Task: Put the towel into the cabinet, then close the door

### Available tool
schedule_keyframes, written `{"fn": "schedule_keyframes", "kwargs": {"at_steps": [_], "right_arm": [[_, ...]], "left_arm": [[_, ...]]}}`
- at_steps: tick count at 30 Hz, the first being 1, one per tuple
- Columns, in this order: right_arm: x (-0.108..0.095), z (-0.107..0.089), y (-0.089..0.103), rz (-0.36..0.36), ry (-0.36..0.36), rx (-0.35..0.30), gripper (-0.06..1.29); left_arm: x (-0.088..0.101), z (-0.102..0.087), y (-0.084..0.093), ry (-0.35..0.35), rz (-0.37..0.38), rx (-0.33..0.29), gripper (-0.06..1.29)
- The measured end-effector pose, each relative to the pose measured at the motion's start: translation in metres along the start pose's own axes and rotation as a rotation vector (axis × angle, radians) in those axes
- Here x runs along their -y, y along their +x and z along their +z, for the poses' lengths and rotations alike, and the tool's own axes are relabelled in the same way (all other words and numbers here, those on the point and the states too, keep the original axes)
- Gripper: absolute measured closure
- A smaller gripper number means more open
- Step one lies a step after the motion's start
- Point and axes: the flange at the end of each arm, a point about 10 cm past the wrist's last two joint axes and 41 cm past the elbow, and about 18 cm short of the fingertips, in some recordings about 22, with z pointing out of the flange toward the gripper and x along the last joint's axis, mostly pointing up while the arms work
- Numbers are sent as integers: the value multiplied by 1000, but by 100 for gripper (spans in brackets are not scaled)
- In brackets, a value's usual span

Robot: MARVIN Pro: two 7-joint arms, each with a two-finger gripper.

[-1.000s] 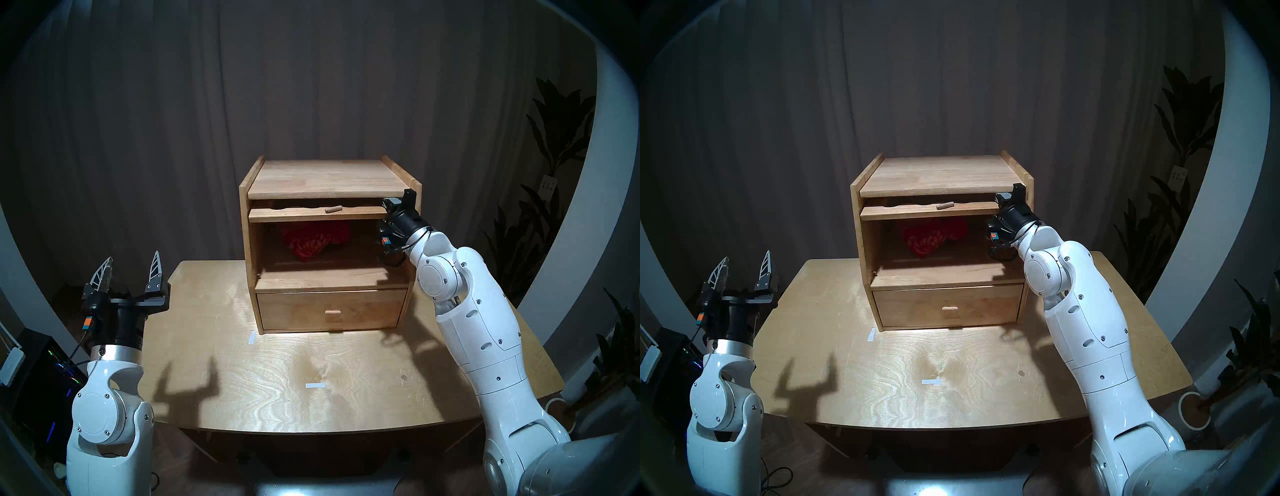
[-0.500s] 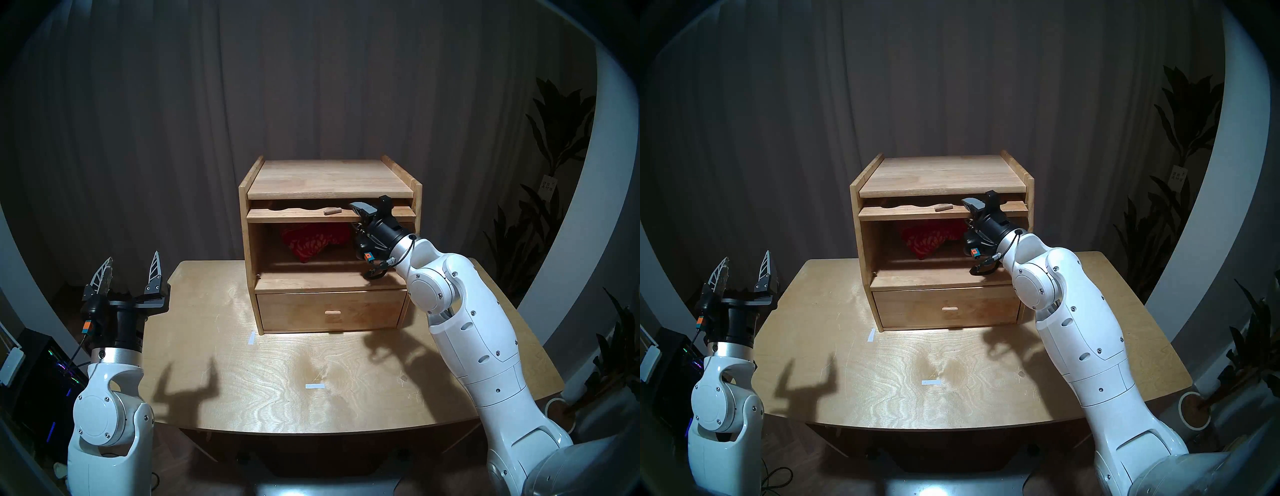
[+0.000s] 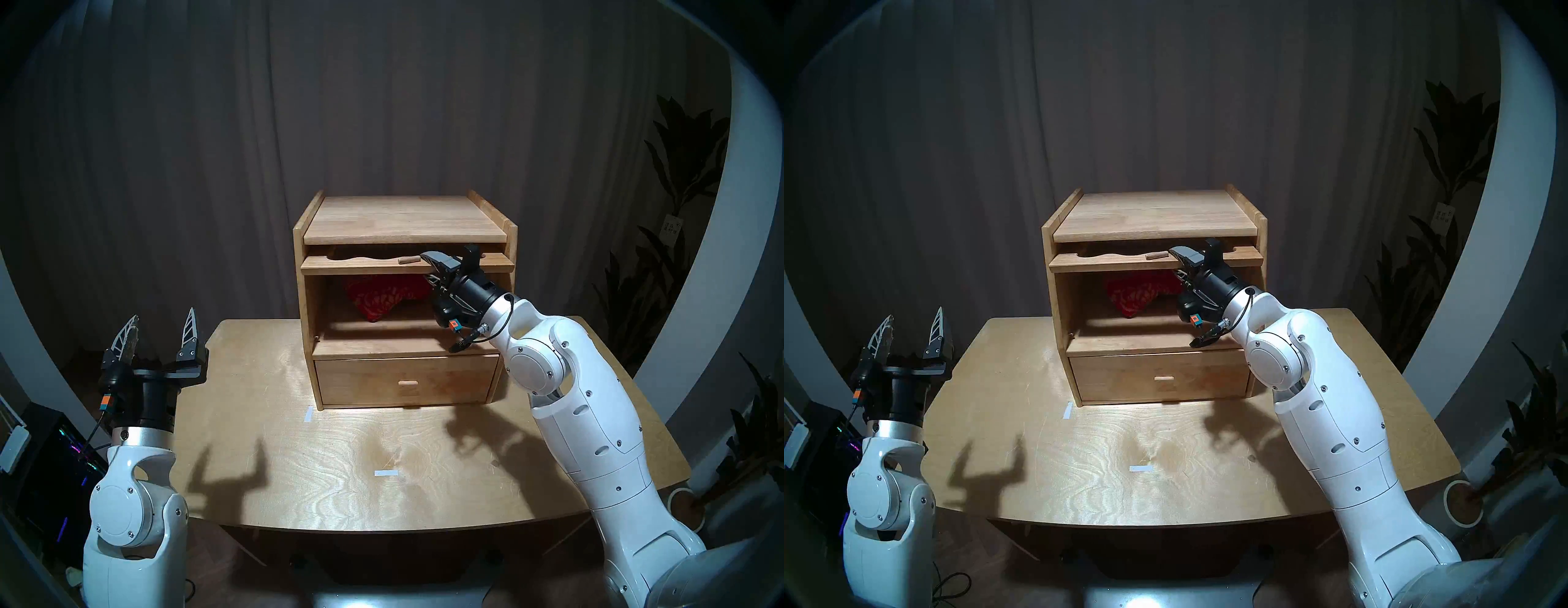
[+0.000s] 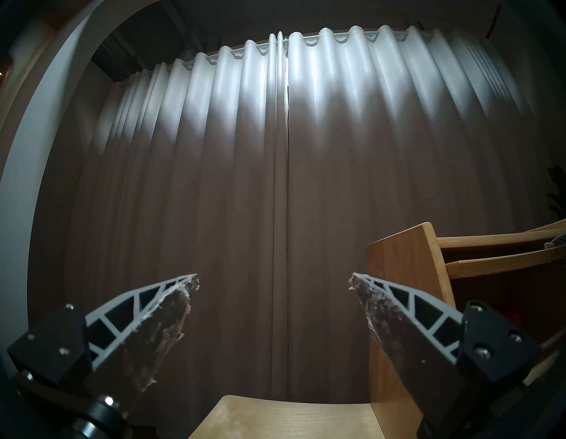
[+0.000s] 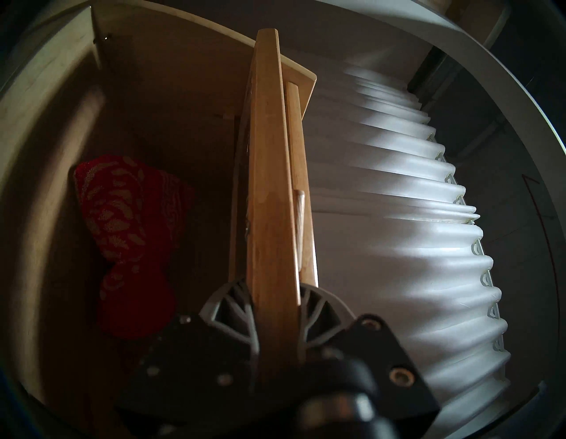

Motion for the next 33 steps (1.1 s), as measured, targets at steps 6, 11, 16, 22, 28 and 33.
{"fn": "schedule_keyframes", "kwargs": {"at_steps": [6, 11, 16, 22, 28, 33], "right_arm": [[-1, -13, -3, -7, -6, -15, 108], [-1, -22, -4, 2, -13, -19, 109], [-2, -31, 3, 23, -38, -40, 109], [-2, -39, 18, 55, -68, -73, 109], [-1, -42, 28, 74, -82, -84, 109], [-1, -46, 34, 83, -90, -86, 109]], "left_arm": [[0, 0, 0, -5, 1, -4, -2], [0, 0, -1, -8, 3, -6, -2], [1, 0, -1, -11, 4, -10, -2], [1, 0, -1, -14, 6, -15, -2], [1, 0, -1, -17, 6, -20, -2], [1, 0, -1, -19, 7, -22, -2]]}}
